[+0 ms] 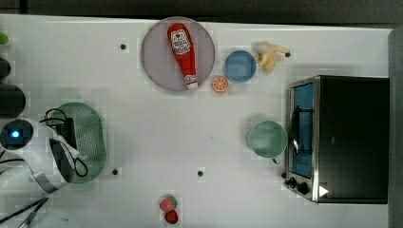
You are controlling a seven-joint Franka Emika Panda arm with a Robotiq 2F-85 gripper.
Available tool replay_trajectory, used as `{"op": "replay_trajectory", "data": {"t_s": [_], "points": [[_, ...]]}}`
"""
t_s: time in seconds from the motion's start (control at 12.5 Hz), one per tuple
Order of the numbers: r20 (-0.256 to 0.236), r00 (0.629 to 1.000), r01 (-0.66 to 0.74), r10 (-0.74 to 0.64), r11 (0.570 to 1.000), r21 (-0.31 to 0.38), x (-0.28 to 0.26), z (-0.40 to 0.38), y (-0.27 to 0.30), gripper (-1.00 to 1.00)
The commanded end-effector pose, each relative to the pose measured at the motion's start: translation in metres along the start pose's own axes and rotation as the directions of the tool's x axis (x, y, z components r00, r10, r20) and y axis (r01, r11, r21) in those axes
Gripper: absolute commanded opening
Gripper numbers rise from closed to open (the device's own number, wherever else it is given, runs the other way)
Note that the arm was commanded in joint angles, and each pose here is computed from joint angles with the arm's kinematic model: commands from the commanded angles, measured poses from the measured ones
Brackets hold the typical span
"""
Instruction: Drag strainer right to left.
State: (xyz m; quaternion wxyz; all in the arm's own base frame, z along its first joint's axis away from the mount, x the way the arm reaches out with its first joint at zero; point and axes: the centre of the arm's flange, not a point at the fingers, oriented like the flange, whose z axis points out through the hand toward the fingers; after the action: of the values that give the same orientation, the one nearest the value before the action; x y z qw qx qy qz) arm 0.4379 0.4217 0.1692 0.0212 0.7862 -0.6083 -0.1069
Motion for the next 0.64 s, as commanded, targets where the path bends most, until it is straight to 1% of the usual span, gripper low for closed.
{"op": "replay_trajectory", "data": {"t_s": [0.08, 0.24, 0.48, 0.64], "points": [[-0.059, 0.978, 0.209, -0.201, 0.964, 0.167, 0.067, -0.155, -0.034, 1.00], [-0.124, 0.949, 0.310, -0.290, 0.927, 0.210, 0.127, -0.239, -0.033, 1.00], [-0.200, 0.901, 0.426, -0.385, 0.871, 0.243, 0.239, -0.352, -0.007, 1.00], [-0.235, 0.869, 0.482, -0.436, 0.853, 0.200, 0.321, -0.407, 0.029, 1.00]]}}
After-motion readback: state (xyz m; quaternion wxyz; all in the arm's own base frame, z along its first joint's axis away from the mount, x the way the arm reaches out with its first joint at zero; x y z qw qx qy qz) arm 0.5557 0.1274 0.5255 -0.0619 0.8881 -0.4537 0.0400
